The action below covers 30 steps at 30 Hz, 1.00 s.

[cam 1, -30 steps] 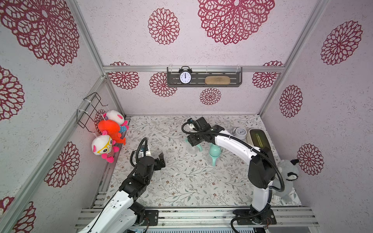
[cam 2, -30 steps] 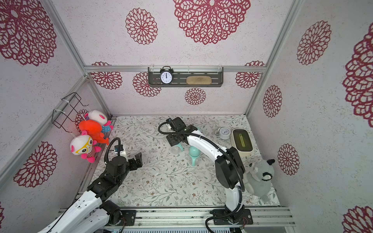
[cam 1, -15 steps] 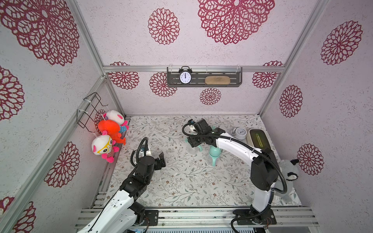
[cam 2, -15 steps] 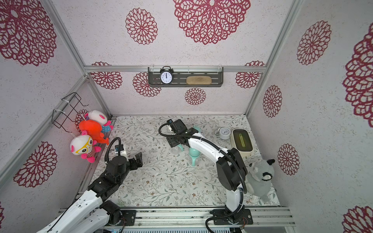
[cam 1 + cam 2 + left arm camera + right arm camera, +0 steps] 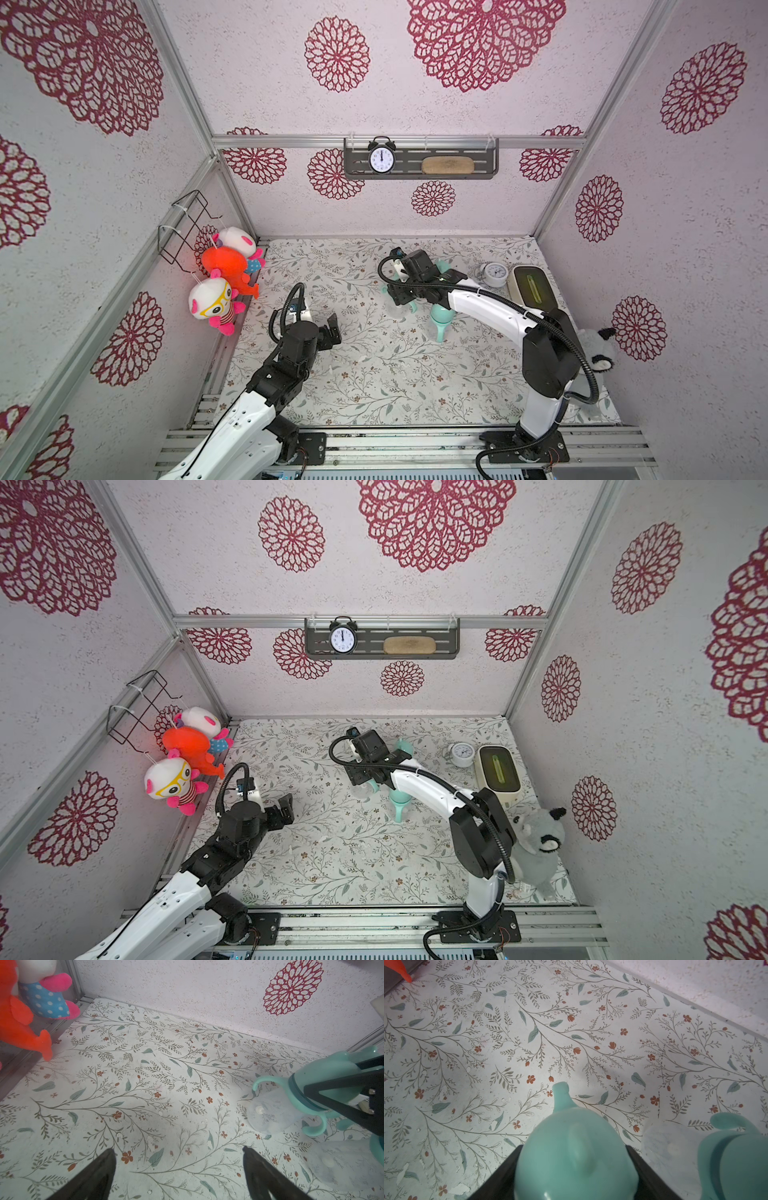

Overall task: Assemble the baby bottles
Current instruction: Close the lid on the baby bottle.

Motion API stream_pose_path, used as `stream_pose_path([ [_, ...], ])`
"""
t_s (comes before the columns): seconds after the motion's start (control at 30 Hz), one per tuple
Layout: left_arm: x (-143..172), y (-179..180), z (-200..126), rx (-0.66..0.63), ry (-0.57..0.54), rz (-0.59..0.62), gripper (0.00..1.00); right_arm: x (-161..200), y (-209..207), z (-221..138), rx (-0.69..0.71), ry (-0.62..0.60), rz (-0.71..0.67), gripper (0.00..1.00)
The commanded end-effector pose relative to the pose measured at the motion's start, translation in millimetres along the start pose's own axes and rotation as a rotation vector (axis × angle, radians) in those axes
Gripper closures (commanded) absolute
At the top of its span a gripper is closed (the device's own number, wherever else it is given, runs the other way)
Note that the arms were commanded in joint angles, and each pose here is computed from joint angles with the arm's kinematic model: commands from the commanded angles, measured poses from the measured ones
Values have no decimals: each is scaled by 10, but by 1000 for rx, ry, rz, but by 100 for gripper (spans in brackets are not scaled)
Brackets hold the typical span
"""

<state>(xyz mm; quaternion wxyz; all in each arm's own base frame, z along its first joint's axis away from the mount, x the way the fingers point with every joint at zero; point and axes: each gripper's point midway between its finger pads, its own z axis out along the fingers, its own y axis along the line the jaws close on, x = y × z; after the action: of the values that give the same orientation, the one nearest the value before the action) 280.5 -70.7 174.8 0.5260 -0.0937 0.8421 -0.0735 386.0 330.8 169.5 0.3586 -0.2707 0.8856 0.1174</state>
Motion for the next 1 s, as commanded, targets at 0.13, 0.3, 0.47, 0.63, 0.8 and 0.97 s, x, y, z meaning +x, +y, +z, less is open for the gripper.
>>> stream_pose_path([
  [0.13, 7, 36, 0, -5, -12, -20, 2, 364, 51, 92, -6, 108, 26, 28],
  [0.3, 10, 53, -16, -8, -16, -22, 2, 446, 61, 154, -9, 133, 32, 28],
  [0.47, 12, 62, -22, -11, -16, -20, 2, 575, 70, 190, -9, 184, 34, 28],
  [0.63, 11, 64, -23, -11, -16, -20, 2, 769, 17, 241, 31, 281, 11, 28],
  [0.8, 5, 63, -24, -10, -18, -22, 2, 876, -16, 285, 50, 327, 0, 28],
  [0.97, 12, 67, -28, -12, -15, -19, 2, 928, -75, 306, 90, 362, -14, 29],
])
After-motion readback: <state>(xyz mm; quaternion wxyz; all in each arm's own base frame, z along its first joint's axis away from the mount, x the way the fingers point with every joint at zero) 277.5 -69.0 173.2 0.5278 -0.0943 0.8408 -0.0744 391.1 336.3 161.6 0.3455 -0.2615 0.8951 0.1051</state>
